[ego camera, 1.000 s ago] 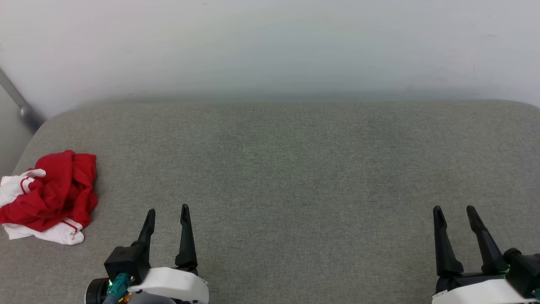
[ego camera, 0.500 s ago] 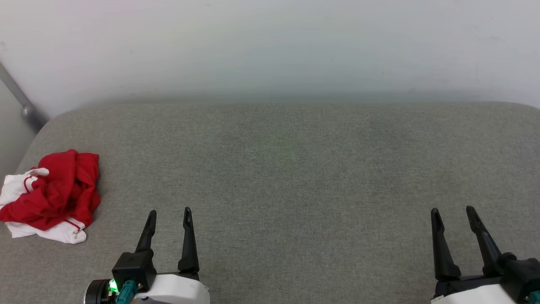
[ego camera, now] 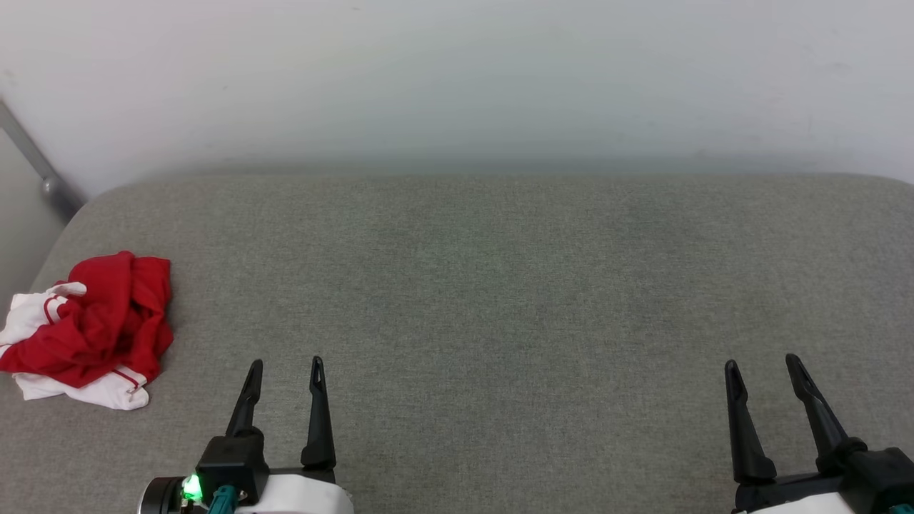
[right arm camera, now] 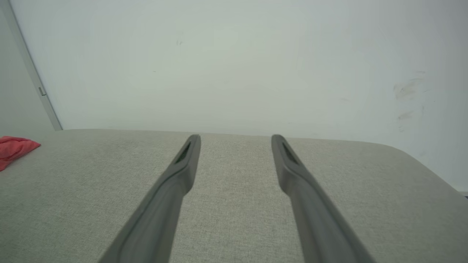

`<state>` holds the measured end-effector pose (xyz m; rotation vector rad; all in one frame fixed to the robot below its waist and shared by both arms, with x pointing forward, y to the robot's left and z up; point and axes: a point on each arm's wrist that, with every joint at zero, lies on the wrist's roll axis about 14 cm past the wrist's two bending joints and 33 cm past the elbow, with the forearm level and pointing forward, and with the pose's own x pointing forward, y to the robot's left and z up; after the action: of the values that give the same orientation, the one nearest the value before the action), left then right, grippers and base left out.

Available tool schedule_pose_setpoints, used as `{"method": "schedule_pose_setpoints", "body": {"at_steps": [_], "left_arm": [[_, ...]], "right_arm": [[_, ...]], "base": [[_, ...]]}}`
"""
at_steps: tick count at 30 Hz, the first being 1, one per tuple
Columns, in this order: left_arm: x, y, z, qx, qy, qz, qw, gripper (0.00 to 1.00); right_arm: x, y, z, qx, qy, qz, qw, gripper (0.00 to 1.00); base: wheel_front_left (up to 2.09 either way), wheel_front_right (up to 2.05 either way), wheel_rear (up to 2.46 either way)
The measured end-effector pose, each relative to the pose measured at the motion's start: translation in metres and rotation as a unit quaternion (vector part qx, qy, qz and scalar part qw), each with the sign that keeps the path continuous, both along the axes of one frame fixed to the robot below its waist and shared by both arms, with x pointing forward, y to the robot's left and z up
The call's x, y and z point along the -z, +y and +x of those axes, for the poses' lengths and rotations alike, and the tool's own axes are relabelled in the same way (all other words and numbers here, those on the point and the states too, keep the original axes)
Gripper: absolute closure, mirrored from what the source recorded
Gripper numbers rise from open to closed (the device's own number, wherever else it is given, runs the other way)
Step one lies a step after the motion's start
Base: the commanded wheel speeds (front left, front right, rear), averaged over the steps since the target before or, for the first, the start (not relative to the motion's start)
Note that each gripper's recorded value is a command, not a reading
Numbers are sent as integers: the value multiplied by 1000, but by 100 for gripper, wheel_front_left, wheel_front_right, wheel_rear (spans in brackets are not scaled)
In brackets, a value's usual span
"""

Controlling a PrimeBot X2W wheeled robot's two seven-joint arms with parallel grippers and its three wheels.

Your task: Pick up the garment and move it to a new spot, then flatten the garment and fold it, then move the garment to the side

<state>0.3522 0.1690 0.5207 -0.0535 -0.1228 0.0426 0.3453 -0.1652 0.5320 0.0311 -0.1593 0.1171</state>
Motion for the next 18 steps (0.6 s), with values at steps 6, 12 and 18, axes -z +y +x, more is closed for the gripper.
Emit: {"method": "schedule_pose_setpoints", "body": {"at_steps": [6, 12, 18], "left_arm": [[1, 1, -1, 0, 0, 6, 1000, 0], [4, 2, -2, -2, 5, -3, 1000, 0], [8, 2, -3, -3, 11, -8, 1000, 0]], "right_arm": [[2, 0, -1, 0, 1, 1, 1000, 0], [8, -2, -3, 3, 10, 12, 1000, 0], [12, -2, -3, 3, 18, 16, 1000, 0]], "base": [[0, 0, 0], [0, 0, 0], [0, 0, 0]]}}
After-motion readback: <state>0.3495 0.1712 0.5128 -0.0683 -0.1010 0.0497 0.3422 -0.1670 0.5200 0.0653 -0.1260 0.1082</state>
